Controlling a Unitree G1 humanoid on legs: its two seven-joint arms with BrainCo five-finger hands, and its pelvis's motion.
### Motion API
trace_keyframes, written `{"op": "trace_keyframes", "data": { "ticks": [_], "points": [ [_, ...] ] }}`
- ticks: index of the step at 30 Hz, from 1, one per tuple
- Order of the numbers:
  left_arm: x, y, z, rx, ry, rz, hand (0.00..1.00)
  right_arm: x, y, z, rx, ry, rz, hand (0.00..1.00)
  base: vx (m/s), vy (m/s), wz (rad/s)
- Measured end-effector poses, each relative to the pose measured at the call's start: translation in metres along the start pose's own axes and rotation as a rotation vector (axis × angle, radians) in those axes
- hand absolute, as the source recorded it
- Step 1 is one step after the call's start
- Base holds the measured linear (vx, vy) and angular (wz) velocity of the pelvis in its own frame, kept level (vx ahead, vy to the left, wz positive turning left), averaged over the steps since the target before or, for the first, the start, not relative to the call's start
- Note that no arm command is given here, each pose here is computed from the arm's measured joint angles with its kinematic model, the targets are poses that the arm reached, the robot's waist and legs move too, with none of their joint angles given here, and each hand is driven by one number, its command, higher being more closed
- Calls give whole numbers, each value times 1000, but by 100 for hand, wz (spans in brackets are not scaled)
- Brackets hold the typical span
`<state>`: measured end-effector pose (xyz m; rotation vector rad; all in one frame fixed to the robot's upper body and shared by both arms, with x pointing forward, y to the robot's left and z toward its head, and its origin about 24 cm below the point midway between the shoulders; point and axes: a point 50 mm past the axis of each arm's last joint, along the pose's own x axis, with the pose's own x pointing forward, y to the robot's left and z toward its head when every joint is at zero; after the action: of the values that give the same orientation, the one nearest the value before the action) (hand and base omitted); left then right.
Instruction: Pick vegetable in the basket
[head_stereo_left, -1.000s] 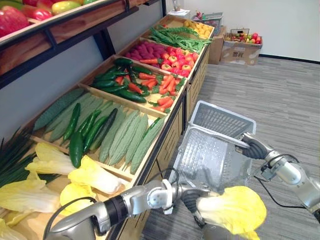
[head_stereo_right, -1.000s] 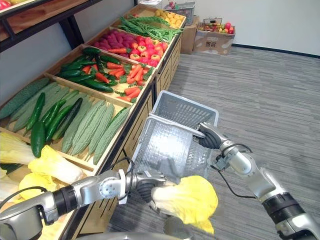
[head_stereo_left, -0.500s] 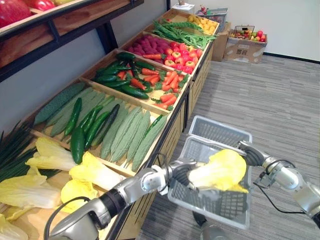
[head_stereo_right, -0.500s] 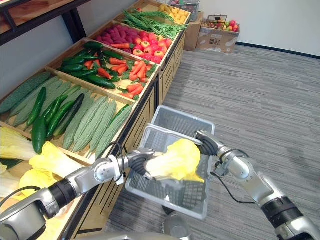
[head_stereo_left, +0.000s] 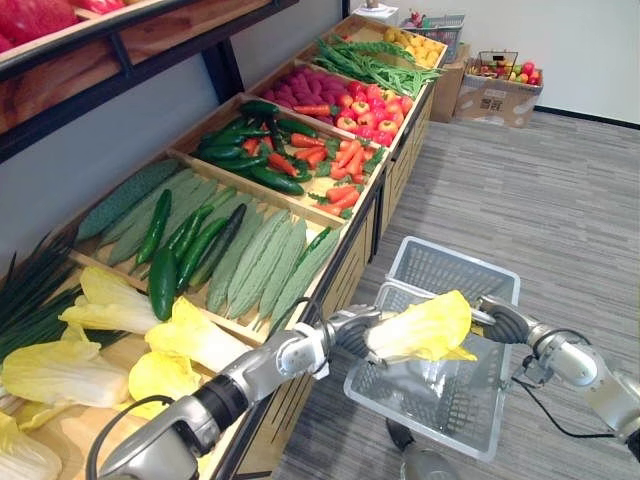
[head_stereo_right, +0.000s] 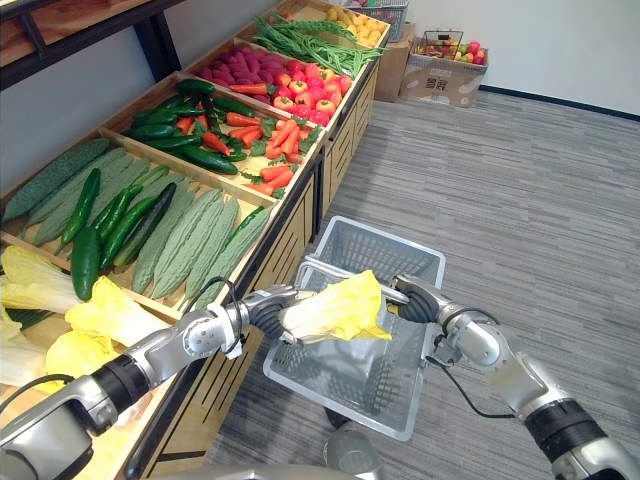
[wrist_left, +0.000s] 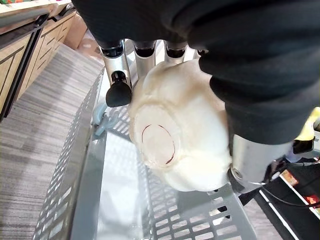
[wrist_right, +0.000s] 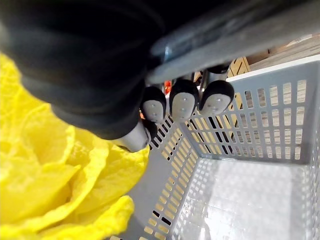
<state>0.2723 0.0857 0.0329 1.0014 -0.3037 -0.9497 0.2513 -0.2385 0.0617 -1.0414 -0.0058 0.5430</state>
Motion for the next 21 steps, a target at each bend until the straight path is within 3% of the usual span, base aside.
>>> {"op": "trace_keyframes", "data": {
  "ticks": [3,4,21],
  "points": [
    [0,-2,-2,20,1,-13,100,0,0,0,0,0,0,100,-51,-49,0],
    [0,-2,-3,37,5,-22,0,0,0,0,0,1,0,100,-46,-44,1],
    [4,3,-3,70,3,-28,0,2,-4,1,-6,-3,-11,100,-44,-46,2]
  ]
}}
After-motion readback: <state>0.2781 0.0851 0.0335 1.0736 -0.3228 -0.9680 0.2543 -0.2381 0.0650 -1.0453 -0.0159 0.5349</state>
